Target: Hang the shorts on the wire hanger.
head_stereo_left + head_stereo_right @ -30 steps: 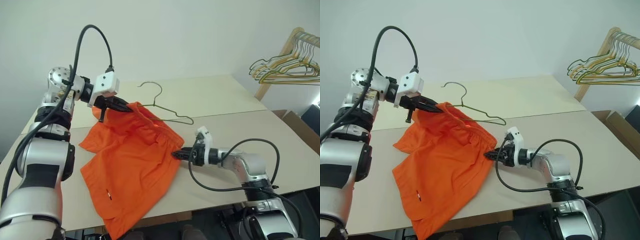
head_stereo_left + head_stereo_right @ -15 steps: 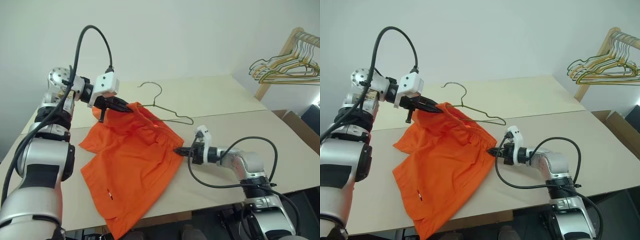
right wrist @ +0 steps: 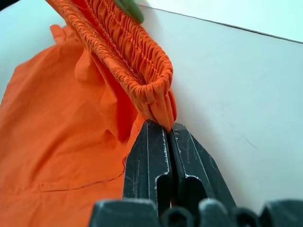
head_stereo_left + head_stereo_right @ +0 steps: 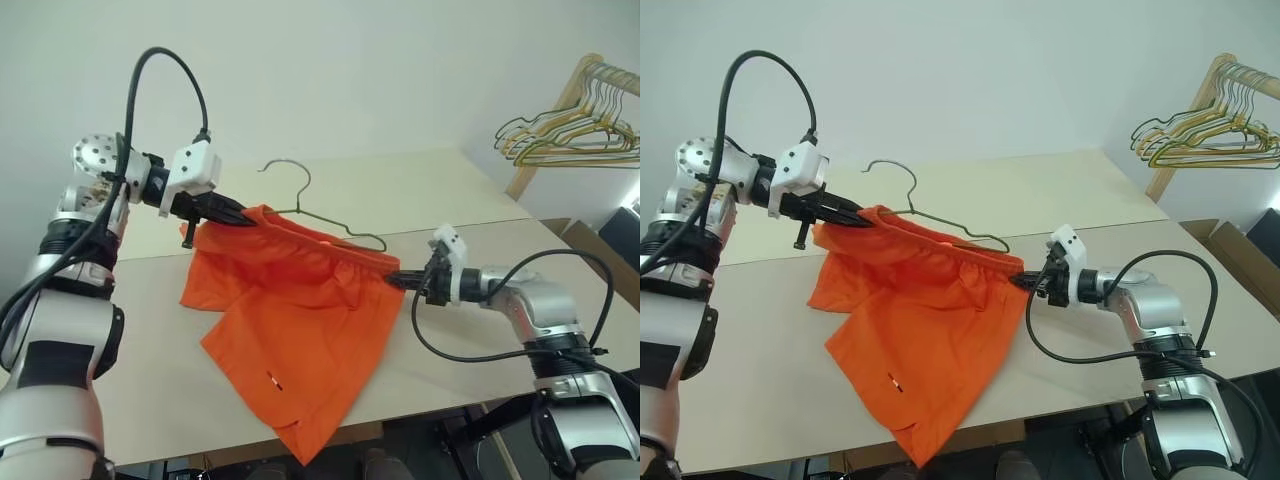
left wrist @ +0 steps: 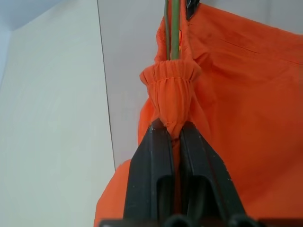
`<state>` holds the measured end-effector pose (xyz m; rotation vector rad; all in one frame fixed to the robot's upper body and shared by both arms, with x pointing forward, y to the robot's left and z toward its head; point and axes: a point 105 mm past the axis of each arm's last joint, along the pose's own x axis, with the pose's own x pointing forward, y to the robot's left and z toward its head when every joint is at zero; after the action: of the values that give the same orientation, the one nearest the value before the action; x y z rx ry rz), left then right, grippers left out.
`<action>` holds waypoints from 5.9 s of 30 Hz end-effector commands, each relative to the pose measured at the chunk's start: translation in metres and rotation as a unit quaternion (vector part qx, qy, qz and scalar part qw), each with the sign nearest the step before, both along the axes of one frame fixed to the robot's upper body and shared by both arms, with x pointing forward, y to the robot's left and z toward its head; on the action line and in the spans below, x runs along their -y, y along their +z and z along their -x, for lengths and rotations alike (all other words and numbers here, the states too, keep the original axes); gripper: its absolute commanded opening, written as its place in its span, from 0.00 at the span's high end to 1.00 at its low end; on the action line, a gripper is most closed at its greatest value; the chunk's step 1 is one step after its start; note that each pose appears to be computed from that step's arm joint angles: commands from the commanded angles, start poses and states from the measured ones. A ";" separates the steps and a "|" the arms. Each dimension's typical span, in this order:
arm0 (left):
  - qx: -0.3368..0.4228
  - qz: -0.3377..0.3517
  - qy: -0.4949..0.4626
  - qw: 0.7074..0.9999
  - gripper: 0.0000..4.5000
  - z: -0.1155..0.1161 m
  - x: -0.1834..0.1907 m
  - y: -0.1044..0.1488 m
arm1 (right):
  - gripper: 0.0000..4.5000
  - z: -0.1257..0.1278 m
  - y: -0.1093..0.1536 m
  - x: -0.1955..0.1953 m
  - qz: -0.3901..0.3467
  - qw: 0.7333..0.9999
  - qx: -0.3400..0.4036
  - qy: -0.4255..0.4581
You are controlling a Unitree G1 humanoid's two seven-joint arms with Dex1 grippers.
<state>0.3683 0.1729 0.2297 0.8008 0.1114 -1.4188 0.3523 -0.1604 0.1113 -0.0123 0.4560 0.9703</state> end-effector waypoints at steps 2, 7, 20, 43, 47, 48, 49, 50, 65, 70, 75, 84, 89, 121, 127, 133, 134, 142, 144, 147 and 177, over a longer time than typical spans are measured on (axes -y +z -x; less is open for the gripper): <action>0.011 -0.003 0.009 1.000 1.00 0.003 -0.010 0.013 | 1.00 -0.008 0.012 0.013 0.036 0.999 0.040 -0.001; 0.010 -0.042 0.018 0.999 1.00 0.002 -0.018 0.001 | 1.00 -0.011 0.018 0.020 0.056 0.996 0.062 0.008; 0.039 -0.033 0.042 0.998 1.00 -0.012 -0.006 -0.003 | 1.00 -0.007 0.078 0.000 0.205 0.939 0.244 0.128; 0.062 0.026 0.047 0.997 1.00 -0.001 0.008 -0.013 | 1.00 -0.024 0.113 -0.058 0.275 0.866 0.389 0.154; 0.063 0.040 0.050 0.996 1.00 -0.002 0.010 -0.010 | 0.94 -0.018 0.109 -0.056 0.269 0.866 0.386 0.168; 0.063 0.045 0.048 0.996 1.00 -0.002 0.011 -0.009 | 0.88 -0.016 0.107 -0.056 0.268 0.865 0.386 0.174; 0.063 0.044 0.044 0.996 1.00 -0.002 0.013 -0.009 | 0.84 -0.015 0.106 -0.056 0.273 0.861 0.391 0.178; 0.062 0.042 0.043 0.996 1.00 -0.002 0.013 -0.009 | 0.76 -0.015 0.106 -0.057 0.277 0.857 0.397 0.177; 0.016 0.063 0.072 0.995 1.00 -0.009 0.014 -0.013 | 0.63 -0.025 0.122 -0.050 0.260 0.862 0.418 0.120; -0.043 0.115 0.096 0.988 1.00 -0.012 0.013 -0.005 | 0.63 -0.026 0.127 -0.050 0.268 0.841 0.458 0.103; -0.050 0.106 0.089 0.989 1.00 -0.010 0.013 -0.012 | 0.63 -0.029 0.122 -0.050 0.276 0.836 0.466 0.092; -0.022 0.121 0.027 0.992 1.00 -0.002 0.018 -0.007 | 0.63 -0.020 0.122 -0.048 0.241 0.856 0.438 0.133; -0.010 0.084 0.009 0.996 1.00 -0.002 0.015 -0.010 | 0.63 -0.016 0.121 -0.042 0.226 0.871 0.402 0.168; -0.003 0.102 -0.006 0.995 1.00 -0.007 0.030 -0.003 | 0.99 -0.012 0.103 -0.057 0.207 0.912 0.270 0.229; -0.008 0.113 0.003 0.994 1.00 -0.009 0.029 -0.001 | 0.99 -0.014 0.103 -0.056 0.207 0.913 0.274 0.219; -0.025 0.142 0.004 0.990 0.79 -0.008 0.025 0.005 | 1.00 -0.014 0.114 -0.051 0.189 0.919 0.273 0.214; -0.020 0.147 0.000 0.989 0.71 -0.007 0.024 0.008 | 1.00 -0.014 0.116 -0.049 0.184 0.920 0.273 0.214; 0.017 0.192 0.032 0.981 0.22 -0.010 0.002 0.043 | 1.00 -0.014 0.157 -0.027 0.128 0.933 0.275 0.195; 0.023 0.194 0.040 0.980 0.17 -0.009 -0.006 0.047 | 1.00 -0.010 0.166 -0.021 0.121 0.930 0.282 0.201; 0.019 0.236 0.045 0.971 0.17 -0.008 -0.013 0.060 | 1.00 -0.001 0.174 -0.013 0.115 0.920 0.296 0.228; -0.048 0.170 0.079 0.981 0.98 -0.013 -0.020 0.016 | 1.00 -0.003 0.178 -0.011 0.115 0.916 0.301 0.240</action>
<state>0.3812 0.1932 0.2272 0.3976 0.0720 -1.2881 0.3586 -0.1512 0.2714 -0.6115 0.0537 1.3245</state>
